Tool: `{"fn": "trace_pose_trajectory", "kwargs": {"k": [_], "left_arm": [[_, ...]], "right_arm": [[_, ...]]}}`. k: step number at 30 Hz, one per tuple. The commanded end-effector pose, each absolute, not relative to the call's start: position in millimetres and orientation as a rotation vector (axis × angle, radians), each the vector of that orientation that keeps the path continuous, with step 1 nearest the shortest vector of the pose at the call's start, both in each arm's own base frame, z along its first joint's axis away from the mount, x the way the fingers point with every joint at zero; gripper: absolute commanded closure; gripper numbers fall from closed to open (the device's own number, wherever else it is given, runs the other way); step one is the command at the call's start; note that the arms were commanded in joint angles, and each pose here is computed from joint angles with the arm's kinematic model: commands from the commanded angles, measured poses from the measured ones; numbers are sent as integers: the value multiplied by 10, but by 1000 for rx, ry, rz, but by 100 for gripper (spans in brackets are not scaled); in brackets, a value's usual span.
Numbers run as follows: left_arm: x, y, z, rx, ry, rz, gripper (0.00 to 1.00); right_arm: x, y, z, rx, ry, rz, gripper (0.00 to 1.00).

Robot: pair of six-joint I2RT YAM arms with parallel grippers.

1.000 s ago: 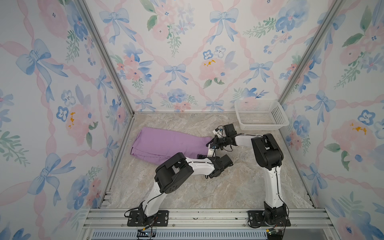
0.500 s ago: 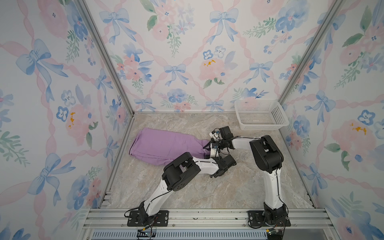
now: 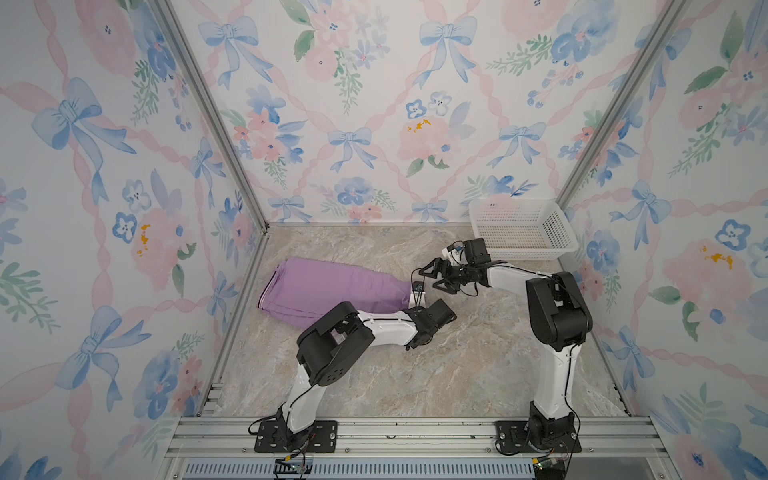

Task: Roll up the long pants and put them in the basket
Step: Roll the long pant at the center of the board.

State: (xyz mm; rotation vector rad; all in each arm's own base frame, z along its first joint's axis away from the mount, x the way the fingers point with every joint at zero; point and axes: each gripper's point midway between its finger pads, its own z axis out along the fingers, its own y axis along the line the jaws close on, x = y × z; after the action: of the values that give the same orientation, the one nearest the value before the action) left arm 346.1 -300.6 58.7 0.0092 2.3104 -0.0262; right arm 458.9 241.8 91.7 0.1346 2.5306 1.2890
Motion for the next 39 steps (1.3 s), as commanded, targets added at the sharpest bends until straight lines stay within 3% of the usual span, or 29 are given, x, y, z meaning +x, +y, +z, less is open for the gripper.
{"fn": "trace_pose_trajectory", "kwargs": {"k": [1,7,14,24,39], "left_arm": [[3565,-3015,1088,-32,2261,-419,100],[3382,-2124,770,-304,2251,-757,100],[3149,-1572,328,-454,2295,-712,100],[3292,-1606,84,-422,2372,-670,100],[3505,-1967,167,-229,2394,-815,100]], "right_arm": [[4632,2354,1212,63,2505,1228,2],[4581,2398,978,51,2563,1232,2],[4409,2707,558,17,2641,1301,2],[4133,3614,525,-170,2639,1489,2],[4117,4200,65,-173,2692,1596,0]]}}
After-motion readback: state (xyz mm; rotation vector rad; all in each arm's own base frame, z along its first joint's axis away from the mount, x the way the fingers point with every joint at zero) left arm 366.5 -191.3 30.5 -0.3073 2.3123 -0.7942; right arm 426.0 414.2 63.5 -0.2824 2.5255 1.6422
